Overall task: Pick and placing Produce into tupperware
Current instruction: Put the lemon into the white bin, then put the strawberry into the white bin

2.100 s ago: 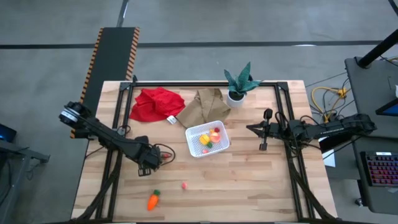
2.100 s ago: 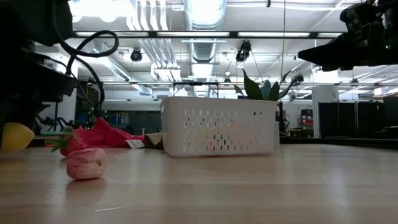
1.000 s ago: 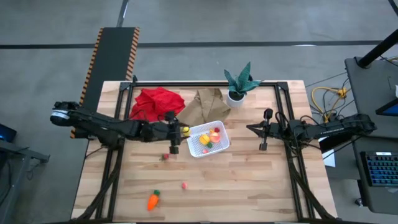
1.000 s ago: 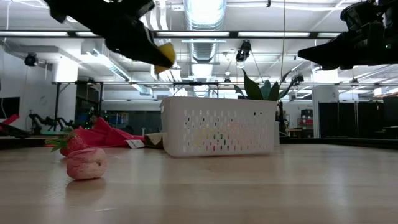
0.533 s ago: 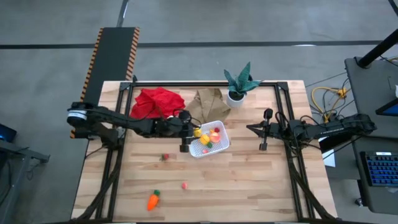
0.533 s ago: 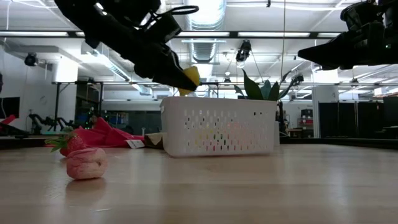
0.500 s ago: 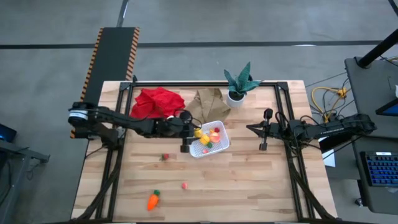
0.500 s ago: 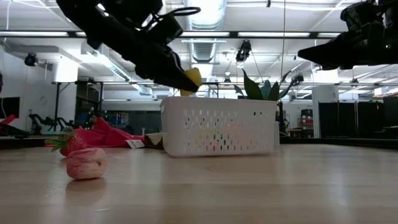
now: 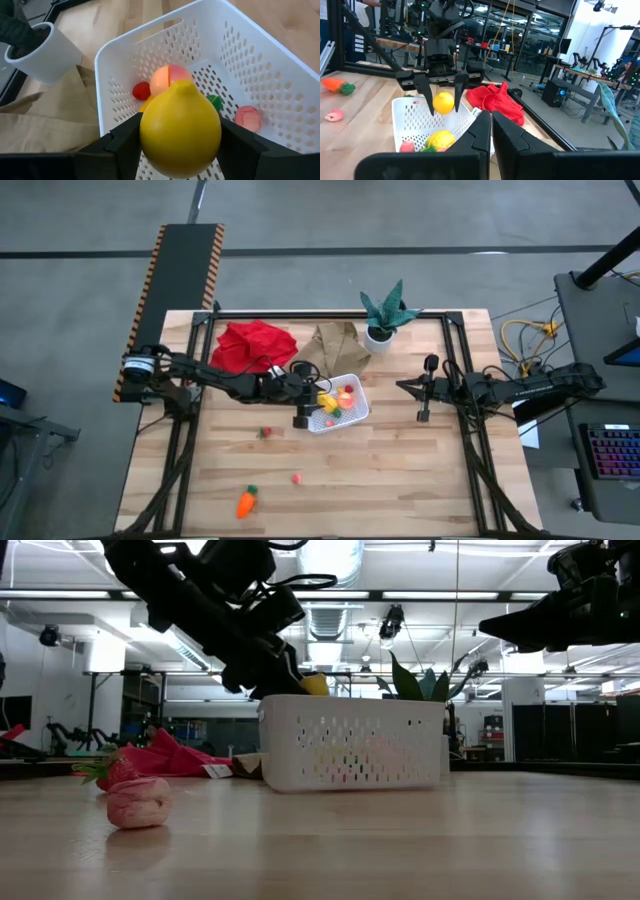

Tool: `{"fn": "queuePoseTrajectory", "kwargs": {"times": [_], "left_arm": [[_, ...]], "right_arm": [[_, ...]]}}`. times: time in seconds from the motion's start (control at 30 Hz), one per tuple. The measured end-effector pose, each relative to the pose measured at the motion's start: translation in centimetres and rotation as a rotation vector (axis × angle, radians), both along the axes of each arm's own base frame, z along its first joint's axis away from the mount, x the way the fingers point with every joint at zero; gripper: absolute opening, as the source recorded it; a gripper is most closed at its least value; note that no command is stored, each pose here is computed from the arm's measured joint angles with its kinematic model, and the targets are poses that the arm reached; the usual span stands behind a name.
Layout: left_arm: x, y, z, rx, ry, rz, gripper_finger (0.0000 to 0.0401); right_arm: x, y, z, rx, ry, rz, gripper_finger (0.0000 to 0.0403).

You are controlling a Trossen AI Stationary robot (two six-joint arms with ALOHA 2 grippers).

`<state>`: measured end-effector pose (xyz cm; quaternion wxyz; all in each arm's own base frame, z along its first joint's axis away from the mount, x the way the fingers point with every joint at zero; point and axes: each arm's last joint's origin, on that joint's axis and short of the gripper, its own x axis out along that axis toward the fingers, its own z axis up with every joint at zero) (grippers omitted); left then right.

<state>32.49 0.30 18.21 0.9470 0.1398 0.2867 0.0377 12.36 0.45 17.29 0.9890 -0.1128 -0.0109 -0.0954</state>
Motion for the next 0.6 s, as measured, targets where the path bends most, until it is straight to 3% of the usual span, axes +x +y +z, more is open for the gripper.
{"fn": "queuePoseTrajectory", "kwargs": {"times": [0.17, 0.6], "left_arm": [[-0.1, 0.2, 0.3, -0.002, -0.009, 0.008, 0.0219], [-1.0, 0.5, 1.8, 0.001, 0.050, 0.022, 0.0224]], "right_arm": [[0.0, 0.0, 0.0, 0.000, 0.001, 0.000, 0.0009], [0.0, 0.0, 0.0, 0.000, 0.001, 0.000, 0.0009]]}}
